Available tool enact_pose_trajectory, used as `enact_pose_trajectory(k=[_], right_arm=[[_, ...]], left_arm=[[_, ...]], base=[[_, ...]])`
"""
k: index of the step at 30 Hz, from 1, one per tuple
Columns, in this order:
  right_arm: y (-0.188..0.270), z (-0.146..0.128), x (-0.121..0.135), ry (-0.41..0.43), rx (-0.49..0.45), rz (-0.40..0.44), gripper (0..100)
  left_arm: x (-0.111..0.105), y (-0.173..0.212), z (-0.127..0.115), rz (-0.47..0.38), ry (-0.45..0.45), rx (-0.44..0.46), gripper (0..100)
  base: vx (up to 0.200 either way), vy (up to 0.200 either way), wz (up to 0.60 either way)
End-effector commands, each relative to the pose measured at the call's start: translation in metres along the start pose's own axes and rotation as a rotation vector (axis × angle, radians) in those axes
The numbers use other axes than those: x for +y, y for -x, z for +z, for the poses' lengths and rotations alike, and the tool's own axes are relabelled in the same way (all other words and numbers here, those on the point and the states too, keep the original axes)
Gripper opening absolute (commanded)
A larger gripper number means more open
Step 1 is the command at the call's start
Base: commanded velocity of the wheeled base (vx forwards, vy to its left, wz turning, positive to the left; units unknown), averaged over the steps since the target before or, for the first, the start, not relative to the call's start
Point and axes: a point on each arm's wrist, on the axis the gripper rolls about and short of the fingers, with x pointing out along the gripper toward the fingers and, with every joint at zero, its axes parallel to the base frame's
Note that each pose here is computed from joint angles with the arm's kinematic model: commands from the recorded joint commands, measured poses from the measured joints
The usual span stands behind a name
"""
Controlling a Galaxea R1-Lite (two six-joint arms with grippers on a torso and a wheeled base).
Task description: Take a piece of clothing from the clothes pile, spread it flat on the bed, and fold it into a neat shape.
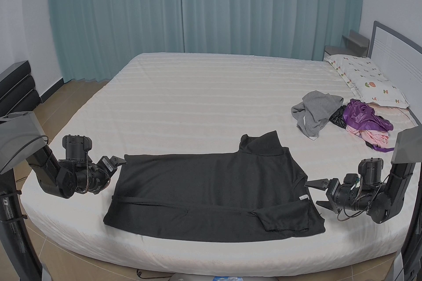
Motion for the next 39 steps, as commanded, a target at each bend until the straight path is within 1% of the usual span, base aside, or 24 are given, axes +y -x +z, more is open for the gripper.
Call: enact_pose_trajectory(k=[1, 21, 39], right_arm=[[-0.002, -0.004, -0.006, -0.008, 0.007, -0.011, 100], [-0.001, -0.005, -0.006, -0.001, 0.003, -0.004, 100], [-0.001, -0.005, -0.006, -0.002, 0.002, -0.001, 100]], left_arm=[[0.001, -0.001, 0.000, 0.001, 0.000, -0.001, 100], [0.004, -0.012, -0.001, 0.013, 0.002, 0.006, 100], [0.004, -0.013, 0.000, 0.011, 0.006, 0.004, 100]], base=[[0.000, 0.000, 0.00], [0.000, 0.000, 0.00], [0.000, 0.000, 0.00]])
